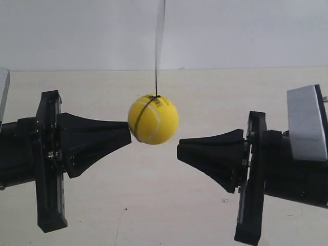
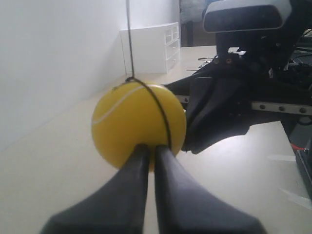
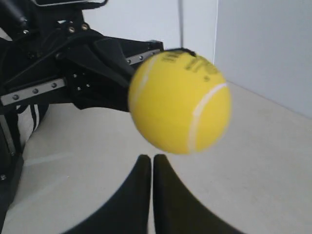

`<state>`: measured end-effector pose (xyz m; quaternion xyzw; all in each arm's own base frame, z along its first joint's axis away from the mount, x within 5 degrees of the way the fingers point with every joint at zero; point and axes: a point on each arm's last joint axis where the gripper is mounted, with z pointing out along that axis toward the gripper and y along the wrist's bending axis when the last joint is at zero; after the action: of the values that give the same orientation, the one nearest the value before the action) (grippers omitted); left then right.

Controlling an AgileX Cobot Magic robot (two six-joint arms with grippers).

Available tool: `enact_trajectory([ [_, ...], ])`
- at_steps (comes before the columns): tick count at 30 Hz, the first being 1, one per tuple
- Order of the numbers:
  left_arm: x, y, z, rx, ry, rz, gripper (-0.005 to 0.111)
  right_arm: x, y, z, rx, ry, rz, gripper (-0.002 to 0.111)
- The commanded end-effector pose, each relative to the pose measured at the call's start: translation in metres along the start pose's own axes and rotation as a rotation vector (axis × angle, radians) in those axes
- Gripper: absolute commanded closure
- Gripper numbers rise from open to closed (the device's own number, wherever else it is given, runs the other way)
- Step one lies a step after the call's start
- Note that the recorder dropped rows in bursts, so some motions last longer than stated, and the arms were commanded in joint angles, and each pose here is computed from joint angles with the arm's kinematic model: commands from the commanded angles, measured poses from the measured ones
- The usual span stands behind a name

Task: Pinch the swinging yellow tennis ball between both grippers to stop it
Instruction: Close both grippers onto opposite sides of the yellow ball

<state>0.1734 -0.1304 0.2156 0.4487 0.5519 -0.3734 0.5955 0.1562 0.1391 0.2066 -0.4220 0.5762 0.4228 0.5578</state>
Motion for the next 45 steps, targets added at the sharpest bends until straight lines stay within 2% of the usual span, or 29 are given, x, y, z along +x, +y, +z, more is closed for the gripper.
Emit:
enact_trajectory([
  [1,0.0026,-0.0003,0.0021,0.016,0.002,-0.015,0.102,-0.0035,0.0030,0.0025,-0.019,-0.019,-0.027,0.108],
  [36,0.0039,-0.0002,0.0024,0.018,0.006,-0.019,0.102,-0.0050,0.0005,0.0021,0.014,-0.036,-0.044,0.108],
  [45,0.0040,-0.0005,0.0024,0.021,0.008,-0.017,0.102,-0.0074,-0.0043,0.0018,0.069,-0.059,-0.097,0.108],
])
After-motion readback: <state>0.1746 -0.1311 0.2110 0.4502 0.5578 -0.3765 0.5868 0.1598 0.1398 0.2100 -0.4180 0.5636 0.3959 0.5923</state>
